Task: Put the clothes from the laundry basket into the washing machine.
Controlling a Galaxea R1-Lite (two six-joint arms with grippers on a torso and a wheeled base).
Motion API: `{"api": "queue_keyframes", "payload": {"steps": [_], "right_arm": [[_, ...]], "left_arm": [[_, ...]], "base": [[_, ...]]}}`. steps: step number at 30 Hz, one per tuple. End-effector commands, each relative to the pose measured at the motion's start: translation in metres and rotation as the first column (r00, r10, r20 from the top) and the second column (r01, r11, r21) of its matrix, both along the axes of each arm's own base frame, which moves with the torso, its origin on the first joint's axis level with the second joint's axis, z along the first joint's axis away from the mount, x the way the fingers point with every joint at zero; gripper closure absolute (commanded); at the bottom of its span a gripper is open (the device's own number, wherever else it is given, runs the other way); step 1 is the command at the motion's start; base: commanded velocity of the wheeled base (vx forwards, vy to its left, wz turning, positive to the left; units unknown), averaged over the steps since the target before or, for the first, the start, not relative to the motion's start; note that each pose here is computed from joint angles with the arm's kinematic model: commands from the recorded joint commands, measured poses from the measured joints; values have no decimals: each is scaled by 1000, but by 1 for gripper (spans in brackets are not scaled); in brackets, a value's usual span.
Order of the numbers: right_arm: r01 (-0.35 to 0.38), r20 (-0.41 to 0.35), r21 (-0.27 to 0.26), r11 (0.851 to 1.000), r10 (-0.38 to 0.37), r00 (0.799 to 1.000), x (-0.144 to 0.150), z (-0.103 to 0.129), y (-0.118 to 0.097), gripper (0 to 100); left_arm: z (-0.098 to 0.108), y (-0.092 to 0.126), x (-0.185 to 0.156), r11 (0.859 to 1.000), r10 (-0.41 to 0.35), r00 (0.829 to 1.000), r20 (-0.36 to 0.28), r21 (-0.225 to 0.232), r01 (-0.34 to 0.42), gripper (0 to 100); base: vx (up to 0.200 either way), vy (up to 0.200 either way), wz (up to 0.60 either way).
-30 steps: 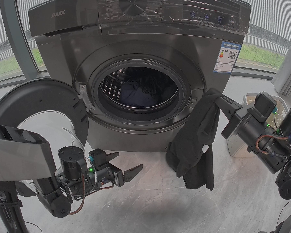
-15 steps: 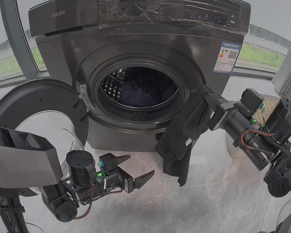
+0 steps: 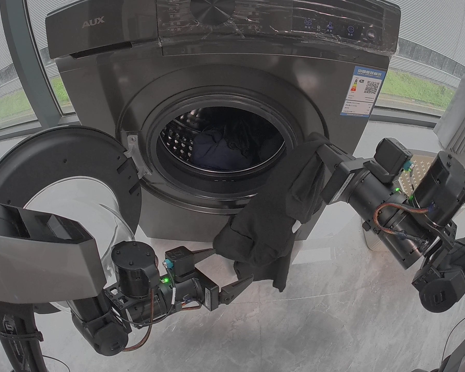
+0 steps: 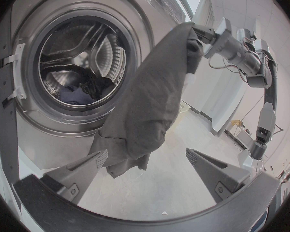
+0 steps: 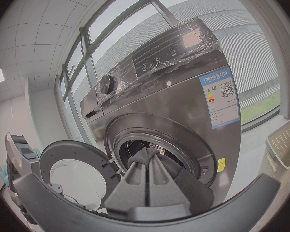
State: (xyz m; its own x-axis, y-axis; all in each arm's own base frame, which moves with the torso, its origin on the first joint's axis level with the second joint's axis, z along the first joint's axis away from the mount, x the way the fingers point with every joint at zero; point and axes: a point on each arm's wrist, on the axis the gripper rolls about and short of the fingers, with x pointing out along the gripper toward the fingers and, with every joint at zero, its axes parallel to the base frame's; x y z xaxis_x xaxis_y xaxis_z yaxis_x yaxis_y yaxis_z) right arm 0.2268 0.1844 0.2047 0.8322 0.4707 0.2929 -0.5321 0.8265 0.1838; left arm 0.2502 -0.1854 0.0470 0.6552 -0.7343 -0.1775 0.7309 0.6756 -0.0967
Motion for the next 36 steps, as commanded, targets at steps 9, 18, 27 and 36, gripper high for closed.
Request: {"api": "queue_keyframes", "payload": {"steps": [9, 18, 27, 36], "right_arm": [[22, 37, 51, 998, -24, 999, 15, -2, 17, 100], [22, 37, 52, 998, -24, 999, 15, -2, 18, 100], [21, 36, 50, 999, -23, 999, 15, -2, 18, 100], [7, 37, 52, 999, -9, 999, 12, -2, 21, 100]], "left_arm": [[-15, -27, -5, 996, -82, 997, -5, 18, 82, 0], [-18, -47, 9, 995, -100, 994, 38, -13, 101, 0], [-36, -56, 26, 997, -79, 996, 36, -12, 79, 0], [-39, -66, 59, 997, 47, 994, 98, -66, -41, 100]], "base": [[0, 0, 0], [0, 0, 0], [0, 0, 0], [0, 0, 0]]}}
